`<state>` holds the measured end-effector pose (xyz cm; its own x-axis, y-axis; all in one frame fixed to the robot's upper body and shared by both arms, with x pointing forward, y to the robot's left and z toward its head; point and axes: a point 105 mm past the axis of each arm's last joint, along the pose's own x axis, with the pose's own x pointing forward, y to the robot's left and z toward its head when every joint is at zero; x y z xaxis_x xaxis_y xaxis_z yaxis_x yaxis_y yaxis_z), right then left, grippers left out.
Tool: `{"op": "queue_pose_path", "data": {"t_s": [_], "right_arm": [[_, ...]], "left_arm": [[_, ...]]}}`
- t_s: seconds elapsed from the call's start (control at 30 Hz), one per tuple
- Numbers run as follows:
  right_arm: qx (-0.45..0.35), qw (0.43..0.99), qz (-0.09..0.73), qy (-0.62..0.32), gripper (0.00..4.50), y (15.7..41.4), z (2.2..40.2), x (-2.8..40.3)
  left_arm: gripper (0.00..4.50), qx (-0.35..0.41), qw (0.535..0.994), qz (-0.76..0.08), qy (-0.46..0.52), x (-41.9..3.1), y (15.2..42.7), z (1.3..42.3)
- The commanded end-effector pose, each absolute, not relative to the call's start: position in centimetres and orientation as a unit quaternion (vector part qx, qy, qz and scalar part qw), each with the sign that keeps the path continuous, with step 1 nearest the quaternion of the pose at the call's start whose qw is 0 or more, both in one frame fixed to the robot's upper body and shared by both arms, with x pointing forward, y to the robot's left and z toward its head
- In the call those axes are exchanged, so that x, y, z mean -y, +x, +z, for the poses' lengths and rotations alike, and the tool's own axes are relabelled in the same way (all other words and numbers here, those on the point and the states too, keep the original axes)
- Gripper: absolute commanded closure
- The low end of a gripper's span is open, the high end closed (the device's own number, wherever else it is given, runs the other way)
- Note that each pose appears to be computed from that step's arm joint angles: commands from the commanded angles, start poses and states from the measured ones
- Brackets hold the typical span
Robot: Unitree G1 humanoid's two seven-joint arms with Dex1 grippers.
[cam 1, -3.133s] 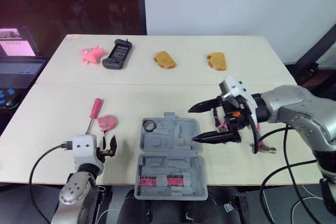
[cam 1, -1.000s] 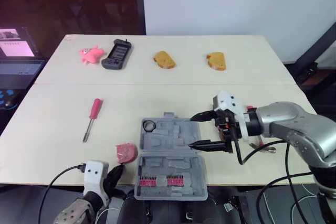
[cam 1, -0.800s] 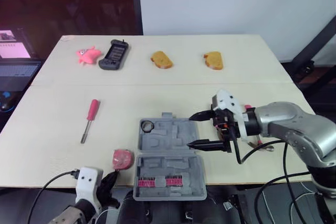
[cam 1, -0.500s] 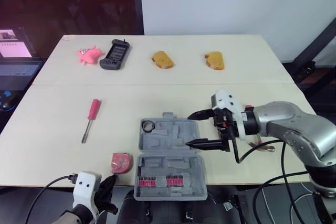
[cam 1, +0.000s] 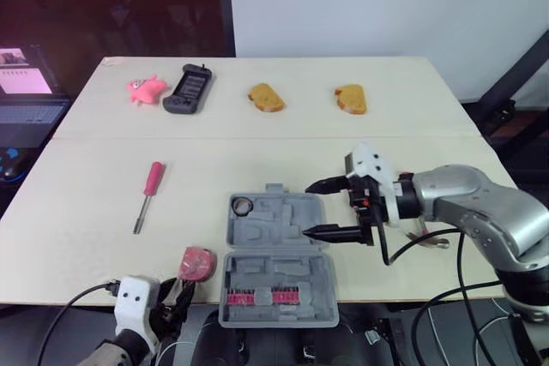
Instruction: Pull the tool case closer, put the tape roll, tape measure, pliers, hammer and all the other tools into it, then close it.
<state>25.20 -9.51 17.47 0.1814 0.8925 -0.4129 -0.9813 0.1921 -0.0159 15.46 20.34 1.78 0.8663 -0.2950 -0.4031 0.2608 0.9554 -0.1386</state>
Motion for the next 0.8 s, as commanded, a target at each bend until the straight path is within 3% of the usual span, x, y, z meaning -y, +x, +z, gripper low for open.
{"op": "queue_pose_path", "data": {"t_s": [0.03, 0.33, 0.5, 0.7, 0.8], "right_arm": [[-0.142, 0.752, 0.627, -0.145, 0.00, 25.0, 18.2, 9.2], [-0.136, 0.754, 0.626, -0.144, 0.00, 25.4, 18.3, 9.4], [-0.143, 0.721, 0.664, -0.140, 0.00, 23.9, 18.7, 9.4], [-0.157, 0.704, 0.677, -0.143, 0.00, 22.8, 19.2, 10.3], [-0.159, 0.707, 0.674, -0.146, 0.00, 22.5, 19.2, 10.6]], "left_arm": [[0.03, -0.185, 0.969, -0.161, -0.015, -21.9, 15.2, 4.1], [0.03, -0.172, 0.940, -0.291, 0.045, -23.9, 14.9, 8.6], [0.03, -0.222, 0.865, -0.423, 0.155, -26.1, 16.7, 10.2], [0.03, -0.210, 0.766, -0.545, 0.269, -26.2, 19.7, 10.9], [0.03, -0.144, 0.733, -0.584, 0.319, -25.1, 21.2, 10.3]]}}
